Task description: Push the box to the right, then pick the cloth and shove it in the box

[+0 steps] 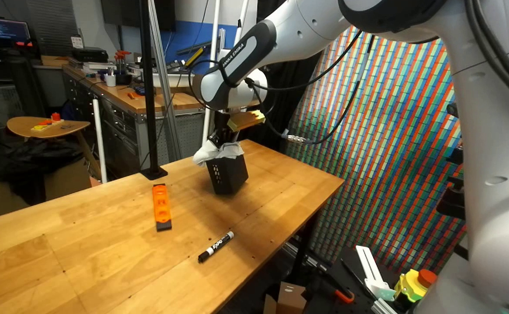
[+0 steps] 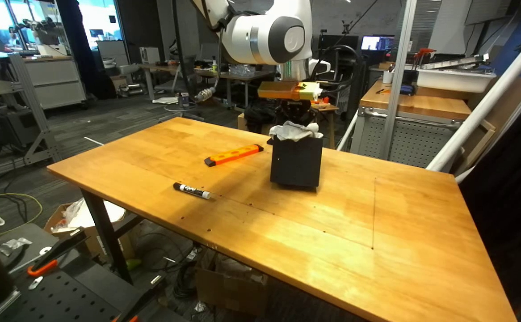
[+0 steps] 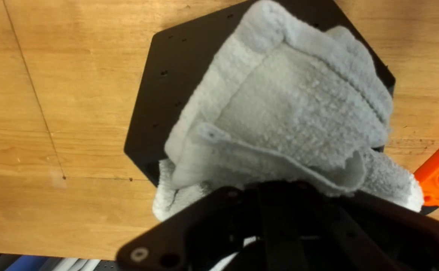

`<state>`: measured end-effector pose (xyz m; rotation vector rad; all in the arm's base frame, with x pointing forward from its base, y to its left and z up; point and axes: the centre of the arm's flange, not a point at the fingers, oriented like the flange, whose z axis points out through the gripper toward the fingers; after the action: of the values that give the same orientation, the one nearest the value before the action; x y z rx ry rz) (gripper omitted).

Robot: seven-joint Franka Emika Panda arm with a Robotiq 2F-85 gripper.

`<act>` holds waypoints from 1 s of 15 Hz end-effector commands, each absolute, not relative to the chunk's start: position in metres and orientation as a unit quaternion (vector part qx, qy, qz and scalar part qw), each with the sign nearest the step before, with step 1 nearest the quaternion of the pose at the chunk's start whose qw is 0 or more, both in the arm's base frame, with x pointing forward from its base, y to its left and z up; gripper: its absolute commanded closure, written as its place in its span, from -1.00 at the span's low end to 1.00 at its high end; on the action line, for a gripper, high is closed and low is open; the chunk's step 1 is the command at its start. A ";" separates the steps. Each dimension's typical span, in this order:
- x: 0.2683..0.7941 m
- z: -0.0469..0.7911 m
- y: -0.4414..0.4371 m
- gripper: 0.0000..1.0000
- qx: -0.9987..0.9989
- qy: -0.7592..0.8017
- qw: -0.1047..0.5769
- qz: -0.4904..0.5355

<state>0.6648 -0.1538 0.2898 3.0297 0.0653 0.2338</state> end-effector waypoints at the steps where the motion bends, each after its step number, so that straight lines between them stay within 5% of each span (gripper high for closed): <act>1: 0.643 0.295 -0.145 1.00 0.995 0.011 0.060 0.080; 15: 0.634 0.335 -0.138 1.00 0.991 0.014 0.089 0.102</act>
<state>0.6458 -0.1425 0.2969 3.0033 0.0578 0.2169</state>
